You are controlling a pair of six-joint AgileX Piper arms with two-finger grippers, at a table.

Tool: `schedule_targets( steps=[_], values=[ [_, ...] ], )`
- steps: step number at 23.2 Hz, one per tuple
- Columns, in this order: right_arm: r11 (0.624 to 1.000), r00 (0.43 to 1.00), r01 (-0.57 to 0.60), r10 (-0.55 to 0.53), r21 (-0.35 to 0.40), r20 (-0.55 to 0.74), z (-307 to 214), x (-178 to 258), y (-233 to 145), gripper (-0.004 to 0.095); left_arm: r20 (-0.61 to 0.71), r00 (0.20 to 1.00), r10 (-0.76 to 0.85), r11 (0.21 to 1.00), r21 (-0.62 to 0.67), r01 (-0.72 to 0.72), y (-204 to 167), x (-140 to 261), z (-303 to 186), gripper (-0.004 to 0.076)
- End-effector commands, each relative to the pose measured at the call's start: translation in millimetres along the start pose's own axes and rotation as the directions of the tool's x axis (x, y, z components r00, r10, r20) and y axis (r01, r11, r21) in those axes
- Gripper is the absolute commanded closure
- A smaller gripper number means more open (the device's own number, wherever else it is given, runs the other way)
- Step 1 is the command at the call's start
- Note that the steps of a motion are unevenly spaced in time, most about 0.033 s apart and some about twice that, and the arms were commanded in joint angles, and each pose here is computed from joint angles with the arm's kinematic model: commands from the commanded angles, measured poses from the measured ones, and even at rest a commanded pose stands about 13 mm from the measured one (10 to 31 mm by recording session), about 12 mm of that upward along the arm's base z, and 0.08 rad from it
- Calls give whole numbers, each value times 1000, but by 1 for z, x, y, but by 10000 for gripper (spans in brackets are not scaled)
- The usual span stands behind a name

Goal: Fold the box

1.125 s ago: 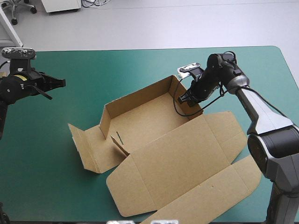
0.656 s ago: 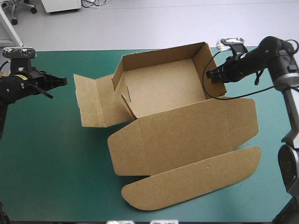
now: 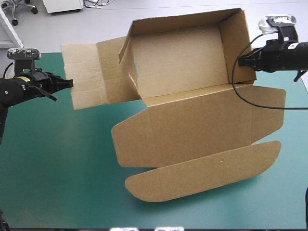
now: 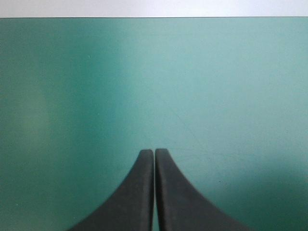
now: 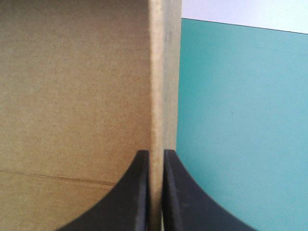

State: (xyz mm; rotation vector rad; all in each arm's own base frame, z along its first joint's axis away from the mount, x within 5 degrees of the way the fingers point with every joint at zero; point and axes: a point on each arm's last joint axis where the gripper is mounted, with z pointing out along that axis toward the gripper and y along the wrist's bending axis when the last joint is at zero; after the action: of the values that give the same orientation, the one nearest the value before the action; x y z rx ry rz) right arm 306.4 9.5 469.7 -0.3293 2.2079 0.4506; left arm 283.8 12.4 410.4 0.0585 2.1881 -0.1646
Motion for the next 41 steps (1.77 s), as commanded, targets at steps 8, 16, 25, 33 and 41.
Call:
schedule_targets(
  steps=[8,16,25,33,41],
  values=[
    [994,985,-32,50,-107,167,-31,-14,7,926,187,981,-51,997,-50,61,8,-17,-38,722],
    [989,983,-25,50,-142,176,-33,-14,11,926,139,972,-189,982,52,184,28,-14,-15,722],
    [946,983,6,54,-324,175,-30,-17,37,925,83,967,-241,867,466,176,9,-18,22,722],
    [967,994,26,3,-255,113,-4,-15,43,925,32,978,-207,722,679,131,-13,-16,11,722],
    [970,996,-11,32,-242,80,21,-16,29,925,-9,991,-137,650,754,97,-39,-12,8,722]
  ],
)
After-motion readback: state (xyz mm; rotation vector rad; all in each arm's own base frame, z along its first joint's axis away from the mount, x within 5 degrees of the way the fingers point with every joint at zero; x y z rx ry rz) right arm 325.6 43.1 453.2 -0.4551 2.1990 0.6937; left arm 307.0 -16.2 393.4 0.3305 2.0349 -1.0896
